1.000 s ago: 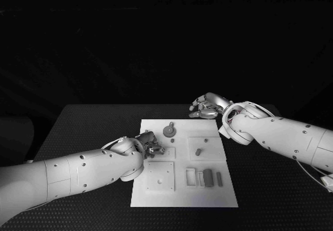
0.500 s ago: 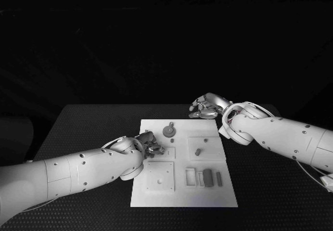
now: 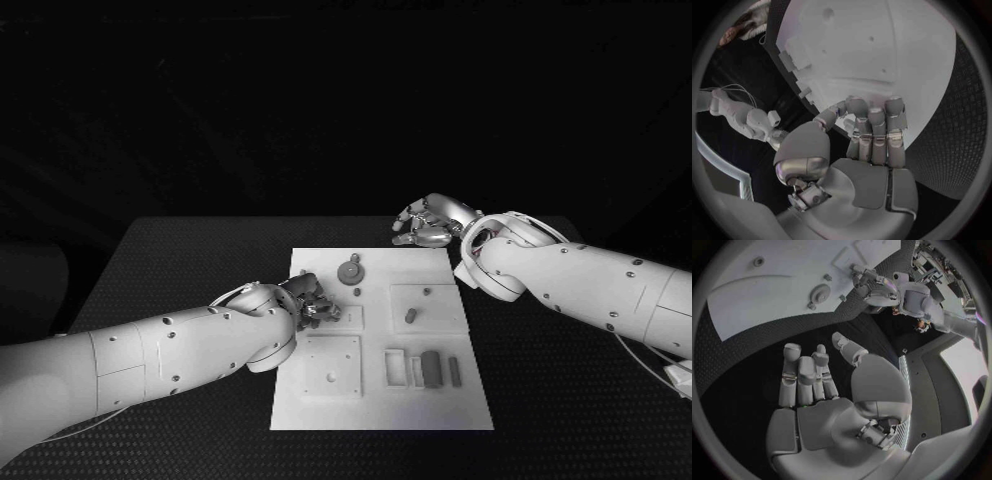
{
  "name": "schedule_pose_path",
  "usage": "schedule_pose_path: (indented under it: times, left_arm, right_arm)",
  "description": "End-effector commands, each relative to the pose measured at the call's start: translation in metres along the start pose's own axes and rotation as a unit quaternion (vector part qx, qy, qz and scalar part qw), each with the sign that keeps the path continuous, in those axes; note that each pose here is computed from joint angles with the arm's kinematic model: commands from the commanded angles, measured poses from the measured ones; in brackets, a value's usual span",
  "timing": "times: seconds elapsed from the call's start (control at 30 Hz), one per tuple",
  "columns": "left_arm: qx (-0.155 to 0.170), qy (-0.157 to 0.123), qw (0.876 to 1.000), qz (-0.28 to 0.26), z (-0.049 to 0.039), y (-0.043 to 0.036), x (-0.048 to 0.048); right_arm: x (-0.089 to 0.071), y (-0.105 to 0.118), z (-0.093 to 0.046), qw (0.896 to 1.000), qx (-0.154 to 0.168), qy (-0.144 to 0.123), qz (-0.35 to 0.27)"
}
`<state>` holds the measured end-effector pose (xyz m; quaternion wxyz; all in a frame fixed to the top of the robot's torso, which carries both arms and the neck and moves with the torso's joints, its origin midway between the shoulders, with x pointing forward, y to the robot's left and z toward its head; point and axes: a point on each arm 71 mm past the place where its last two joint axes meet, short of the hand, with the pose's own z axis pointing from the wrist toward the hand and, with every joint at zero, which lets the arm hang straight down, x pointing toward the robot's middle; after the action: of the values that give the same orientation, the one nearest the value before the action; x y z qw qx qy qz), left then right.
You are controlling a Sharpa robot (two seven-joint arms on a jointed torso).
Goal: Assemble the parts on the task board
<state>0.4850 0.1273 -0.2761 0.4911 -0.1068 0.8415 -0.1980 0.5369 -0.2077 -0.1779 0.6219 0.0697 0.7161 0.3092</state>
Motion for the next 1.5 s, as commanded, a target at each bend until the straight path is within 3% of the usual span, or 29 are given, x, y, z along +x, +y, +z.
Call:
schedule_pose_path:
  times: [0.03, 0.4, 0.9, 1.23, 1.5]
  left_arm:
    - [-0.029, 0.041, 0.999, 0.010, 0.0015, 0.0120, 0.0082]
    - [-0.028, 0.055, 0.998, 0.020, 0.0038, 0.0081, 0.0079]
    - [-0.025, 0.063, 0.997, 0.048, 0.0089, -0.0023, -0.0064]
    - [-0.023, 0.077, 0.995, 0.062, 0.0084, -0.0073, -0.0044]
    - [-0.019, 0.066, 0.995, 0.078, 0.0084, -0.0103, -0.0050]
  right_arm:
    - [0.001, 0.001, 0.000, 1.000, -0.006, 0.006, -0.001]
    - [0.002, 0.002, 0.001, 1.000, -0.006, 0.007, -0.001]
    - [0.003, 0.003, 0.002, 1.000, -0.007, 0.009, -0.001]
    - [0.004, 0.003, 0.002, 1.000, -0.007, 0.010, 0.000]
    - [0.004, 0.003, 0.002, 1.000, -0.007, 0.011, 0.000]
